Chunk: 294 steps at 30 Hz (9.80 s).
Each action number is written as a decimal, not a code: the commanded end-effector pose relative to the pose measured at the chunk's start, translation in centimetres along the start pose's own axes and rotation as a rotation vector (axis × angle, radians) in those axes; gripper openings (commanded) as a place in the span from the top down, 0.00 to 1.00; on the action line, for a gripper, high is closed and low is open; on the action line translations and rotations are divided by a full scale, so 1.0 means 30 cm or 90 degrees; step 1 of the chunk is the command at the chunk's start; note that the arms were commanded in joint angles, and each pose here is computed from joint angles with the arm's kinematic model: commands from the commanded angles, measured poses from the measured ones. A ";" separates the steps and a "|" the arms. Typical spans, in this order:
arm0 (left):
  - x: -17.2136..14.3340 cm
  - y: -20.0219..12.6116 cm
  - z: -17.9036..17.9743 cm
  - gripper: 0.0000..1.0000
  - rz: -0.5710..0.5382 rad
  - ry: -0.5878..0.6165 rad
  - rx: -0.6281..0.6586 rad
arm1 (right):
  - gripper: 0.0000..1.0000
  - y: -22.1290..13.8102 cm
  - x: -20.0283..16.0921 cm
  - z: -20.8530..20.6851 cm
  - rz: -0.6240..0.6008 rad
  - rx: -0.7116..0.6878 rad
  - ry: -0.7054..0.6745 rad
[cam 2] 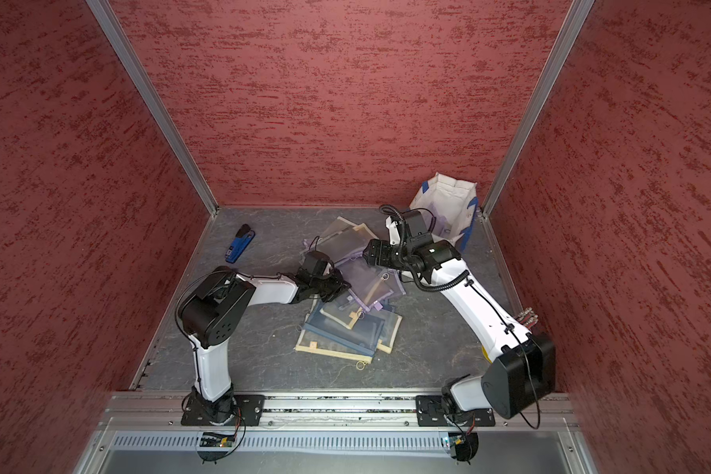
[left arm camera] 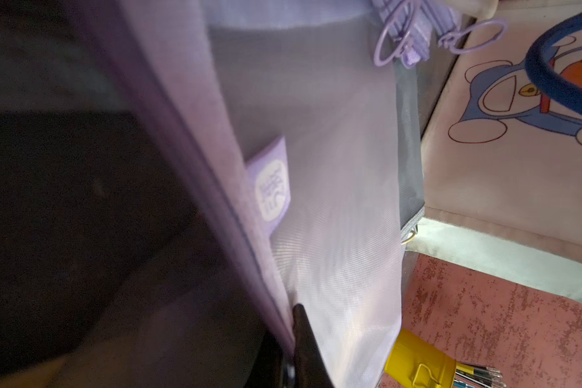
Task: Put the pencil pouch into the canvas bag
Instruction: Pick up the pencil pouch, then place the pencil pouch in the canvas bag, then pick up the pencil pouch, then place the pencil pouch in the canvas bag.
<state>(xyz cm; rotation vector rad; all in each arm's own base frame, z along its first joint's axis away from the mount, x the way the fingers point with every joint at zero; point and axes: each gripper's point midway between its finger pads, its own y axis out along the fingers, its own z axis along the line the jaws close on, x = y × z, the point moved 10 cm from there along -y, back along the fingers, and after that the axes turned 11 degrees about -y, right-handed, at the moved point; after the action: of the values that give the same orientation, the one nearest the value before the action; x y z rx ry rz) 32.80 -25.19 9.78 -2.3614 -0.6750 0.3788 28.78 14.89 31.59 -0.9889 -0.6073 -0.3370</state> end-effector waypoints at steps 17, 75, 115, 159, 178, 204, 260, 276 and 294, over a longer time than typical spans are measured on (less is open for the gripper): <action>-0.203 -0.658 -0.242 1.00 0.031 0.473 -0.319 | 0.10 -0.301 -0.020 0.148 -0.098 0.221 -0.090; -0.219 -0.735 -0.297 0.01 -0.059 0.442 -0.114 | 1.00 -0.310 0.346 -0.036 -0.310 -0.069 -0.018; -0.066 -0.453 -0.094 0.09 0.014 0.266 0.040 | 1.00 0.071 0.493 -0.743 -0.144 -0.333 0.157; -0.008 -0.318 -0.031 1.00 0.045 0.215 0.017 | 0.18 -0.049 -0.074 -0.059 -0.055 -0.037 0.084; -0.261 -0.486 0.054 1.00 0.118 0.255 0.055 | 0.18 0.296 -0.242 -0.011 0.105 0.077 0.075; -0.118 -0.389 -0.186 0.57 0.147 0.414 0.046 | 0.18 0.136 -0.597 -0.085 0.218 0.108 0.163; 0.033 -0.824 -0.400 1.00 0.096 0.383 -0.434 | 0.15 -0.019 -0.022 0.167 -0.104 0.355 -0.033; 0.039 -0.813 -0.408 1.00 0.097 0.382 -0.467 | 0.54 0.057 0.070 0.222 -0.153 0.503 -0.042; 0.074 -0.765 -0.329 0.05 -0.016 0.345 -0.262 | 1.00 -0.136 0.224 0.044 -0.165 0.165 -0.032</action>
<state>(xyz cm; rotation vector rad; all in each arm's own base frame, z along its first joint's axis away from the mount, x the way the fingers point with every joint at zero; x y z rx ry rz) 30.58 -14.12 32.26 -2.8027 -0.4976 -0.4532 30.81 17.74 38.84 -0.4094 -0.8553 -0.3724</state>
